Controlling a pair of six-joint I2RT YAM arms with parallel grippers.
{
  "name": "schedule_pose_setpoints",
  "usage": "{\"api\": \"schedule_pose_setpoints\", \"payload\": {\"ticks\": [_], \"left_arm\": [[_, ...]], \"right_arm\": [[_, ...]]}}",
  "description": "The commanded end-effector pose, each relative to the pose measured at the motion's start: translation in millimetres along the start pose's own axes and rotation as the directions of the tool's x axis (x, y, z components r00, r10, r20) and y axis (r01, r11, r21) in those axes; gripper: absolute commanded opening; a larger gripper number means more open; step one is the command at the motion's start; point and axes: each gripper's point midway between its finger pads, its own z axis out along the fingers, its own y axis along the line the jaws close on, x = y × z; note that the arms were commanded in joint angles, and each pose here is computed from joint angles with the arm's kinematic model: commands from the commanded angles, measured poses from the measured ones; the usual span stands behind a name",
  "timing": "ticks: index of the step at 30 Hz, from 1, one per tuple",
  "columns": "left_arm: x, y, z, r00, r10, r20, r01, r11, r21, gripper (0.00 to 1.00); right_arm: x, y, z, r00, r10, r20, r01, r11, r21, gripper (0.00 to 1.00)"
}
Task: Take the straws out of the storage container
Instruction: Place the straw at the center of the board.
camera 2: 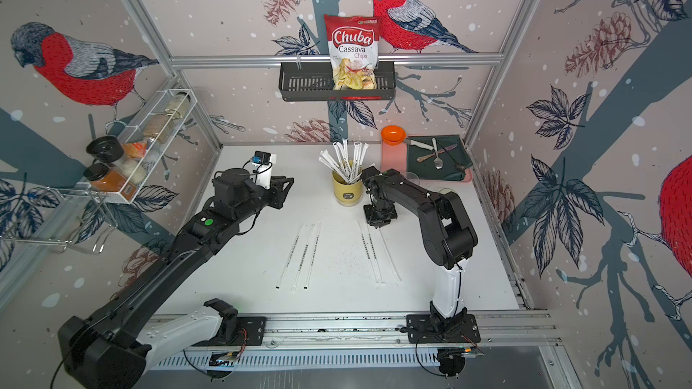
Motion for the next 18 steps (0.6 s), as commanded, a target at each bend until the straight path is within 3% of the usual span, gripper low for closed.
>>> {"api": "schedule_pose_setpoints", "payload": {"ticks": [1, 11, 18], "left_arm": [[-6.9, -3.0, -1.6, 1.000, 0.015, 0.020, -0.016, 1.000, 0.014, 0.32], [-6.9, -1.8, -2.3, 1.000, 0.015, 0.021, -0.016, 1.000, 0.007, 0.32], [-5.6, -1.0, -0.7, 1.000, 0.010, 0.018, -0.010, 1.000, 0.005, 0.32]], "right_arm": [[-2.2, 1.9, -7.2, 1.000, -0.007, 0.024, 0.007, 1.000, -0.012, 0.21], [-1.8, 4.5, -29.2, 0.996, 0.011, 0.085, -0.008, 0.999, -0.033, 0.22], [25.8, -20.0, -25.6, 0.990, 0.100, 0.100, -0.096, 0.994, -0.043, 0.25]]}}
